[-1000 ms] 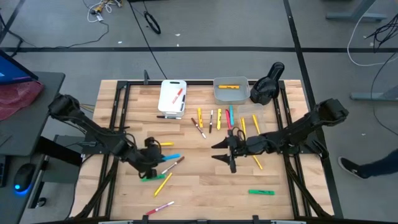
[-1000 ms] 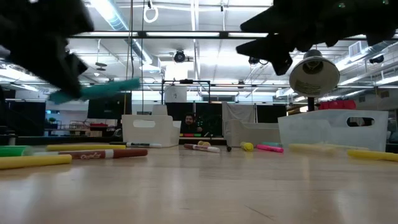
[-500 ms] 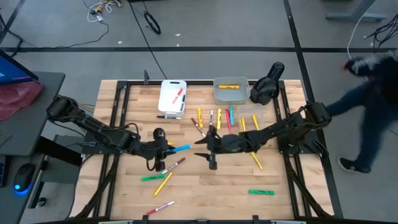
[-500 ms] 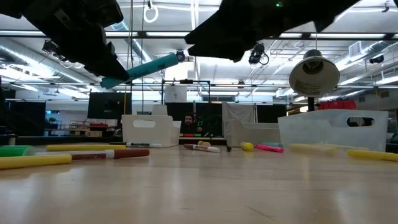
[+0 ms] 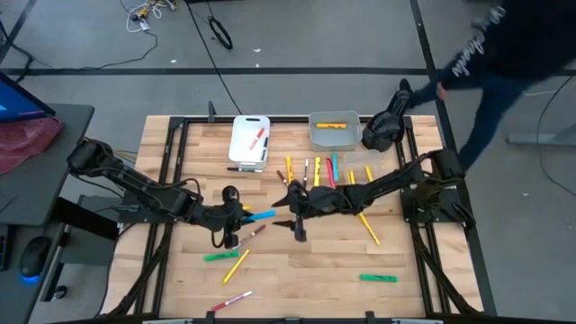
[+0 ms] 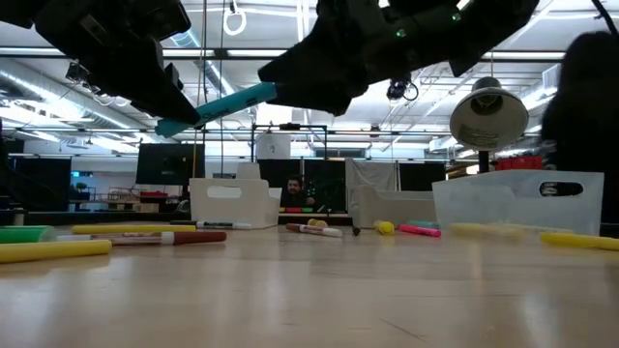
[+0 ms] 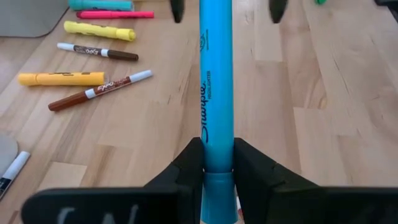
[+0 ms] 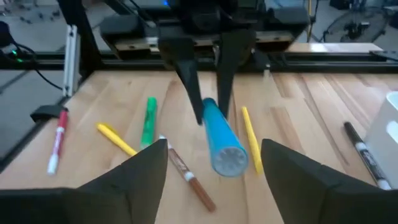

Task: Pick & Place Markers
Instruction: Put the blue highlighter pen into the gray bin

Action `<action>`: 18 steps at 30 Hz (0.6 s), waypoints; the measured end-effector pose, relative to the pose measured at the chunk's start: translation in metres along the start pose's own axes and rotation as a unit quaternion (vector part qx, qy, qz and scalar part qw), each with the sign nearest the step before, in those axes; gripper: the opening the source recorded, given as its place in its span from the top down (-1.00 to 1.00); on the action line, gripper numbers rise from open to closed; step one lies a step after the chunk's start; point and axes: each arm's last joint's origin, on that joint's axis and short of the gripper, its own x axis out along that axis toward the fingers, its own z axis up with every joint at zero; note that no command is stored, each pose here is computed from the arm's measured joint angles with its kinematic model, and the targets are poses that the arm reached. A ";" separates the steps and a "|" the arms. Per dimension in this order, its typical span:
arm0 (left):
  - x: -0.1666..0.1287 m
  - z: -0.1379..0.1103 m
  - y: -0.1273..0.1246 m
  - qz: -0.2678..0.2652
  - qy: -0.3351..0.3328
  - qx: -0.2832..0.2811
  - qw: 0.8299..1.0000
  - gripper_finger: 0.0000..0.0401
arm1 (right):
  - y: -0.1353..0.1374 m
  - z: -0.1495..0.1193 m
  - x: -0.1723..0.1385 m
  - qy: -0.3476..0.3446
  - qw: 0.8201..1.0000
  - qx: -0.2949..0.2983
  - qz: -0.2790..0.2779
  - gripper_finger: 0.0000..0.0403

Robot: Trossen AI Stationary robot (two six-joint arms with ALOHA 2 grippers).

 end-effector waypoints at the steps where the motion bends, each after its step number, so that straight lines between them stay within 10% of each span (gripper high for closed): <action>1: 0.000 0.000 0.000 0.000 0.000 0.000 1.000 0.65 | 0.000 0.000 0.000 -0.001 1.000 0.000 0.001 -0.26; 18: 0.000 0.000 0.000 0.001 0.000 -0.006 1.000 0.55 | -0.010 -0.002 0.001 0.008 0.999 0.031 0.010 0.76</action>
